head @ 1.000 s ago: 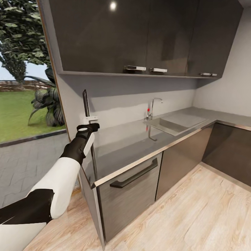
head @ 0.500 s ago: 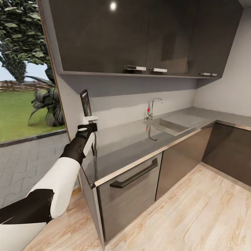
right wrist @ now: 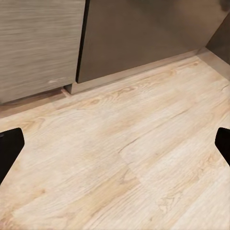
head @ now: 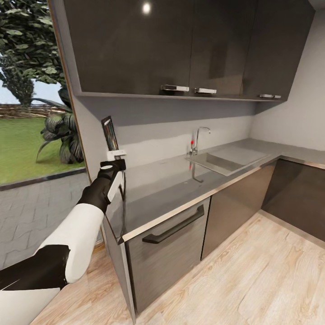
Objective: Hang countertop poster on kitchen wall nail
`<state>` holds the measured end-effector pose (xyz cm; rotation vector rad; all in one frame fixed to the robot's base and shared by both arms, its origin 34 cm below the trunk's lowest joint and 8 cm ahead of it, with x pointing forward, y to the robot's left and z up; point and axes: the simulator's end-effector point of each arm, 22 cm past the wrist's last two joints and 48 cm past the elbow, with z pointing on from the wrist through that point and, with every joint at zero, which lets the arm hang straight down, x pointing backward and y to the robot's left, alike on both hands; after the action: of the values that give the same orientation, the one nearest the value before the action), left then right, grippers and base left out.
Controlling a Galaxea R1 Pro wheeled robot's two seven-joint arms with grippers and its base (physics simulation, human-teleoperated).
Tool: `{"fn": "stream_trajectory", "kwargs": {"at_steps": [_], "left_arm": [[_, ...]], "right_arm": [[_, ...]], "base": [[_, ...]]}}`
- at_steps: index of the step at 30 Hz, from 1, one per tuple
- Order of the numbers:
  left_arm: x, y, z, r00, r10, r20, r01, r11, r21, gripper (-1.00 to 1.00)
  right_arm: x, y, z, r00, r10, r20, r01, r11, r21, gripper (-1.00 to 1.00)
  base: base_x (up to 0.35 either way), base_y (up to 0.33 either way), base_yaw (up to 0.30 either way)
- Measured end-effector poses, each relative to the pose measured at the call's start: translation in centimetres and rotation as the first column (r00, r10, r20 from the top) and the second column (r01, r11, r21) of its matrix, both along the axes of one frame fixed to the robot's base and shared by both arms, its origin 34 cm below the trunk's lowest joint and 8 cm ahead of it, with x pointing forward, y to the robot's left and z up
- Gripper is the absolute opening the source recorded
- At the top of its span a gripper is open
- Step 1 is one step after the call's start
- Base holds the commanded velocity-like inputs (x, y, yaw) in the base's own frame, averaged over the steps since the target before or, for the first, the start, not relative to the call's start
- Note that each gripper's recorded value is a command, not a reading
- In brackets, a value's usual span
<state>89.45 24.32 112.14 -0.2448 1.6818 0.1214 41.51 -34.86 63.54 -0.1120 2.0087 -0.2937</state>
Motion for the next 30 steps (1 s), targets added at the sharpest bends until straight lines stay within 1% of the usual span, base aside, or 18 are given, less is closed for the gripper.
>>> {"fn": "stream_trajectory", "kwargs": {"at_steps": [6, 7, 10, 19, 23, 30], "left_arm": [[-0.1, 0.1, 0.8, 1.0, 0.001, 0.017, -0.001, 1.0, -0.001, -1.0], [-0.3, 0.2, 2.4, 0.999, 0.002, 0.049, -0.002, 1.0, -0.001, -1.0], [-0.4, 0.3, 3.1, 0.998, 0.004, 0.064, -0.003, 1.0, -0.005, -1.0], [-0.4, 0.3, 3.5, 0.997, 0.004, 0.072, -0.004, 1.0, -0.006, -1.0], [-0.4, 0.2, 3.5, 0.997, 0.003, 0.072, -0.003, 1.0, -0.006, -1.0], [-0.4, 0.2, 3.5, 0.997, 0.002, 0.072, -0.001, 1.0, -0.006, -1.0]], "right_arm": [[0.0, 0.0, 0.0, 1.0, 0.0, 0.0, 0.0, 1.0, 0.0, 1.0], [0.0, 0.0, 0.0, 1.0, 0.0, 0.0, 0.0, 1.0, 0.0, 1.0], [0.0, 0.0, 0.0, 1.0, 0.0, 0.0, 0.0, 1.0, 0.0, 1.0], [0.0, 0.0, 0.0, 1.0, 0.0, 0.002, 0.0, 1.0, 0.001, 1.0], [0.1, 0.0, 0.0, 1.0, 0.0, 0.002, 0.0, 1.0, 0.001, 1.0], [0.1, 0.0, 0.0, 1.0, -0.001, 0.002, 0.001, 1.0, 0.001, 1.0]], "base": [[0.0, 0.0, 0.0], [0.0, 0.0, 0.0], [0.0, 0.0, 0.0], [-0.004, 0.0, 0.0], [-0.202, 0.0, 0.0], [-0.313, 0.0, 0.0]]}}
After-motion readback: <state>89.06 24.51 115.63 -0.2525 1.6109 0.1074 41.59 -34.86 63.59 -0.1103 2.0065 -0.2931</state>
